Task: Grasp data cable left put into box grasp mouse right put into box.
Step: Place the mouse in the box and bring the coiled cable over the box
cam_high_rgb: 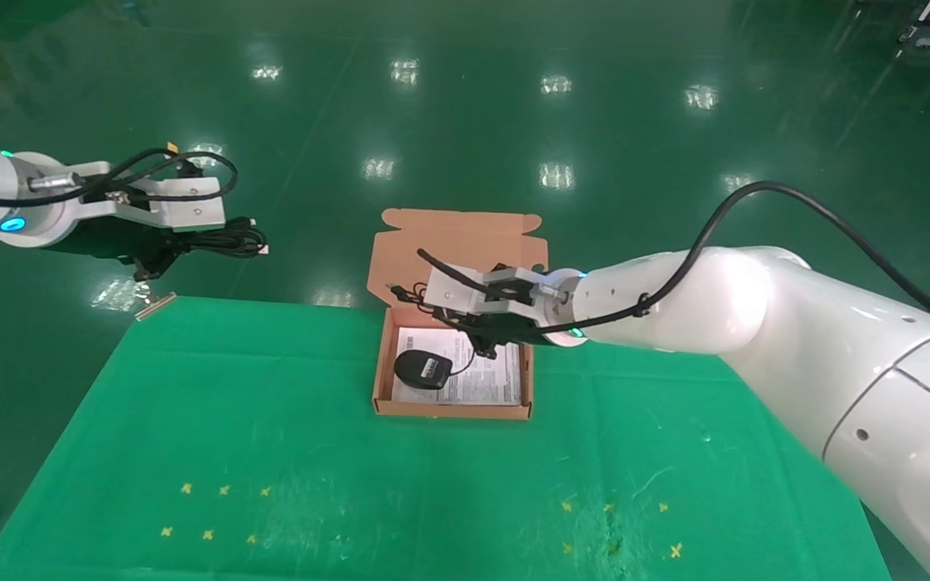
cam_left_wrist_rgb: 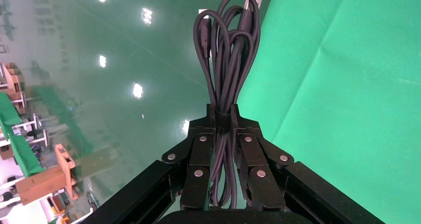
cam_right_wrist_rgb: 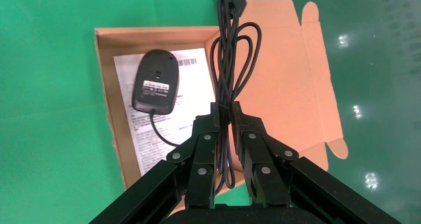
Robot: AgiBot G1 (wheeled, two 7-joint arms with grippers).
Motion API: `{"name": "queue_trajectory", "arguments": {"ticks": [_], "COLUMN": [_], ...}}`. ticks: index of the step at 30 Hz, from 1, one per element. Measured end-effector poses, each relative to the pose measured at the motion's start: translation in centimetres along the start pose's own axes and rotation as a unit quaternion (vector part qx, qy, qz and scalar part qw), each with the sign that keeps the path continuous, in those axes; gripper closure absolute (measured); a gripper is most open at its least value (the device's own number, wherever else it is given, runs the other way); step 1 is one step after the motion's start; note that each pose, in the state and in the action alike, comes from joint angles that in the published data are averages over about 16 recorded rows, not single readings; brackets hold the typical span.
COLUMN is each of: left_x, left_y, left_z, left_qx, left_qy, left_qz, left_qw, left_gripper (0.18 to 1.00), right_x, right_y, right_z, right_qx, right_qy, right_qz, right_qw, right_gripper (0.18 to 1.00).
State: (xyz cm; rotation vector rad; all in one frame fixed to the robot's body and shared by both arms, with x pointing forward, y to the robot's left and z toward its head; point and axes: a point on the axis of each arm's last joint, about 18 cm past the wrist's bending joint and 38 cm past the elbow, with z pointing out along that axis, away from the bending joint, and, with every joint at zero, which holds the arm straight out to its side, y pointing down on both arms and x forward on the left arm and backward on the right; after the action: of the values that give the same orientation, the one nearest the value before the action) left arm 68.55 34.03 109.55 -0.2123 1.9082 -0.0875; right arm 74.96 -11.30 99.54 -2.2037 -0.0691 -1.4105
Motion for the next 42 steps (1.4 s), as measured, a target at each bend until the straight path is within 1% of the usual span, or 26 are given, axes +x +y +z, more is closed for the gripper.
{"name": "queue_trajectory", "arguments": {"ticks": [6,11,16,22,29,33,37,42], "left_x": [0.3,1.0,2.2,4.1,6.7,8.5,10.2,12.3], "left_y": [-0.3,-1.2,-2.8,-5.6,-9.8,-12.4,-14.9,-17.2], "left_z": [0.2,0.9,2.1,3.9,6.3,7.7,8.9,10.0], "left_qx": [0.002,0.010,0.026,0.060,0.109,0.137,0.161,0.188], "left_qy": [0.001,0.003,0.006,0.005,0.004,0.006,0.010,0.019], "left_qz": [0.004,0.014,0.028,0.046,0.066,0.076,0.084,0.089], "left_qw": [1.0000,0.9998,0.9993,0.9971,0.9918,0.9876,0.9833,0.9780], "left_gripper": [0.955,0.955,0.955,0.955,0.956,0.956,0.956,0.956], "right_x": [-0.6,-0.8,-0.4,0.9,2.9,3.8,4.3,4.4], "right_y": [0.4,0.5,0.7,1.8,4.4,6.0,7.2,8.0], "right_z": [0.1,0.0,-0.5,-1.7,-4.7,-6.8,-8.9,-10.9], "right_qx": [-0.002,0.000,0.002,0.000,-0.009,-0.016,-0.023,-0.031], "right_qy": [-0.005,-0.005,-0.001,0.014,0.037,0.049,0.055,0.059], "right_qz": [0.002,0.001,0.004,0.011,0.018,0.018,0.013,0.008], "right_qw": [1.000,1.000,1.000,1.000,0.999,0.999,0.998,0.998], "right_gripper": [0.954,0.945,0.916,0.844,0.720,0.626,0.530,0.421]}}
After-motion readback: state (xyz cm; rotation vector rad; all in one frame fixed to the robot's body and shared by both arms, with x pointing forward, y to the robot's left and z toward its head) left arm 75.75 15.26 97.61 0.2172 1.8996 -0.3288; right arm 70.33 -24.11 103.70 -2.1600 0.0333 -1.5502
